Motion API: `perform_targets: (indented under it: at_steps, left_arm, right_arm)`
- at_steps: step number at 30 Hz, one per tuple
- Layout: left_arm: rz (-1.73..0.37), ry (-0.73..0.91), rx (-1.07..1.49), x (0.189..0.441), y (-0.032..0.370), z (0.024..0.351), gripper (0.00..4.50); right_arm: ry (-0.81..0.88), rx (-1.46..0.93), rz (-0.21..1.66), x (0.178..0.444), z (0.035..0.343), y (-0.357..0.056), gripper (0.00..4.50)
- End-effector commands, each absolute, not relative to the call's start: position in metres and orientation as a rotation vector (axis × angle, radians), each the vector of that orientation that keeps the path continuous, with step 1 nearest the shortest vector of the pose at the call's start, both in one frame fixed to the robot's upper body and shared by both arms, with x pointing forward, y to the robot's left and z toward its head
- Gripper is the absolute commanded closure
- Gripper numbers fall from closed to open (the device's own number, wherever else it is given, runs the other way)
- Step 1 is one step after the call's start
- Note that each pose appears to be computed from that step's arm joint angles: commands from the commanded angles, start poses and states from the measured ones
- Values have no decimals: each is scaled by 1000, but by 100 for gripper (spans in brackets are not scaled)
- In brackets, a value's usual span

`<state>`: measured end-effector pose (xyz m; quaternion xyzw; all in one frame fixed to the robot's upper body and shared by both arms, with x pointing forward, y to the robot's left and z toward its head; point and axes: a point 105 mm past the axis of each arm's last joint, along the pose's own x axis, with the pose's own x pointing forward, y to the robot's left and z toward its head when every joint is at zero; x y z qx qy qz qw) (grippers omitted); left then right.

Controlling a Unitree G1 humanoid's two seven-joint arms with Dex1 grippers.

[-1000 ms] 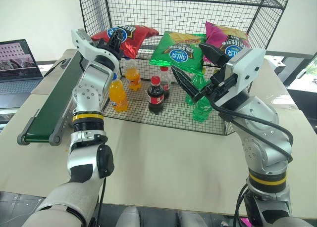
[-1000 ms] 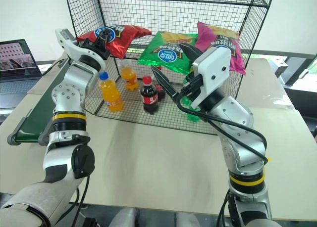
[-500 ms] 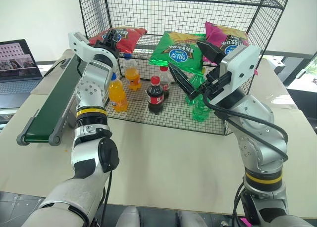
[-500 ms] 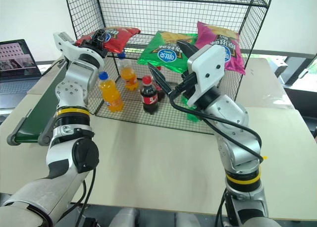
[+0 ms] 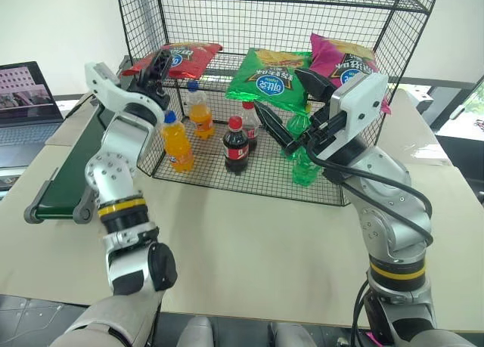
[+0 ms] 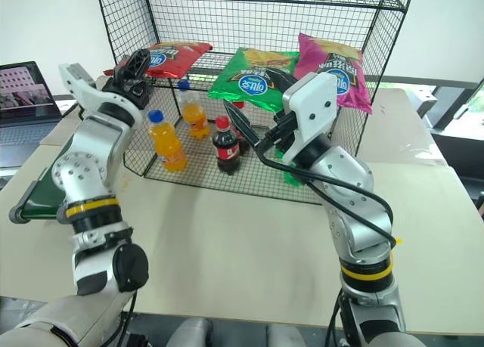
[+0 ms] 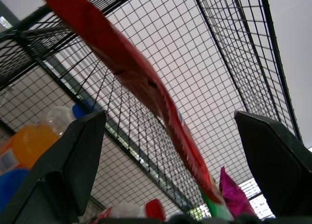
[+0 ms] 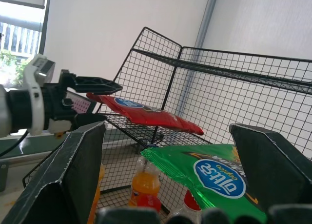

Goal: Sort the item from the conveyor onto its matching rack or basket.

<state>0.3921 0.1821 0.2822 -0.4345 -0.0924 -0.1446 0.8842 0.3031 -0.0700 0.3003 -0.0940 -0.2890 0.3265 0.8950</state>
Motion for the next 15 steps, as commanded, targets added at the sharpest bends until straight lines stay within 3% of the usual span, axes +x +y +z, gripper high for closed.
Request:
perform_targets:
  at_steps: [1,7,11,15]
  left_arm:
    - [-330,-176,-560,361,180,274,4]
    - [-262,3,-125,332,190,184,4]
    - [-238,67,29,327,190,136,4]
    - [-218,95,32,327,186,107,4]
  right_arm:
    - [-579,-179,660,296,283,-73,0]
    - [-384,-164,621,293,213,-88,0]
    - [-209,-148,506,298,165,-116,0]
    - [-132,-142,370,300,140,-142,0]
